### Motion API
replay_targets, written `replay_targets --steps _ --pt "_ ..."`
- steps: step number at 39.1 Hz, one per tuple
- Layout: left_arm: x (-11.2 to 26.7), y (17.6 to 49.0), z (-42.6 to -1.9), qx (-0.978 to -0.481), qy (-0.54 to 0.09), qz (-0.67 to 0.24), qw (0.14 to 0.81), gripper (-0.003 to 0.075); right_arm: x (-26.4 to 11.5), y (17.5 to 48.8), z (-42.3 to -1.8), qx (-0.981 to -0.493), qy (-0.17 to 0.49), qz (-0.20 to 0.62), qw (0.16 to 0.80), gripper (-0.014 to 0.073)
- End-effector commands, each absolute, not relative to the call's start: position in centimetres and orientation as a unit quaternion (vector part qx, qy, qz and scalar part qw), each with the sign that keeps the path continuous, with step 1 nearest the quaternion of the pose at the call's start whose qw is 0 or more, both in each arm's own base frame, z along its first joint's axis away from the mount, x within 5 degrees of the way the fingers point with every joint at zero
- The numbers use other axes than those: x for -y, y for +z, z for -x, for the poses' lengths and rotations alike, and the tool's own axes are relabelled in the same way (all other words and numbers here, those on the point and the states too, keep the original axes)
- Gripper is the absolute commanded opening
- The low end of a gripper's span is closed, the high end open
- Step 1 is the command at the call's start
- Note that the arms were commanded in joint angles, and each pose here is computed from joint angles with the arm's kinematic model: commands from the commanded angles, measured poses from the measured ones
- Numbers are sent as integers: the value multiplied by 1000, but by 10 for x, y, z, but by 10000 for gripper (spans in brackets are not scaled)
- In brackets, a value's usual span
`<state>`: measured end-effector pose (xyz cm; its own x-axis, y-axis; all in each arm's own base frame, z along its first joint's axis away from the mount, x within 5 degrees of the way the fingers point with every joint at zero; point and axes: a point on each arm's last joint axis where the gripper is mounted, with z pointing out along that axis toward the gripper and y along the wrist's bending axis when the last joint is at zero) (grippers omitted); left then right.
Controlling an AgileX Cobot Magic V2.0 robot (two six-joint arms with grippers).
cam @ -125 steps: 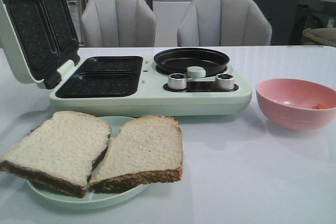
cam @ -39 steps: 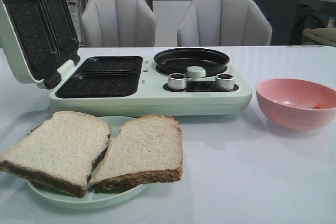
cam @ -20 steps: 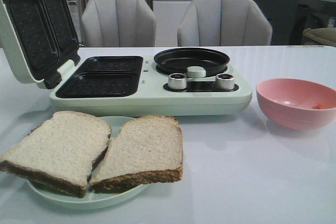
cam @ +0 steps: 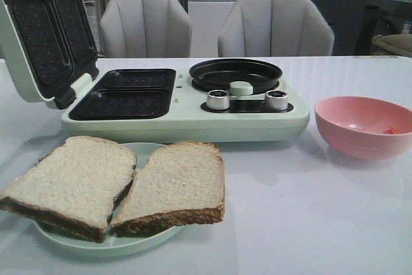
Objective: Make breakfast with bread and shrimp
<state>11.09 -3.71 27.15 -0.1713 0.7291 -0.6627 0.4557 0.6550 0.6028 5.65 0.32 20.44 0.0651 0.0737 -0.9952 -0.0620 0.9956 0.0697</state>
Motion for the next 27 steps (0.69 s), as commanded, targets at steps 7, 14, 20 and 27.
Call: replay_targets --steps 7,14,20,27 --pt "77 256 -123 -687 178 -560 428 636 -3 215 -54 -641 41 -1 766 143" --pt "98 234 -134 -656 209 -627 365 636 -3 215 -54 -641 41 -1 766 143" --pt "108 215 -144 -636 237 -665 312 636 -3 215 -54 -641 41 -1 766 143" --pt "118 194 -154 -607 256 -705 263 635 -3 215 -54 -641 41 -1 766 143"
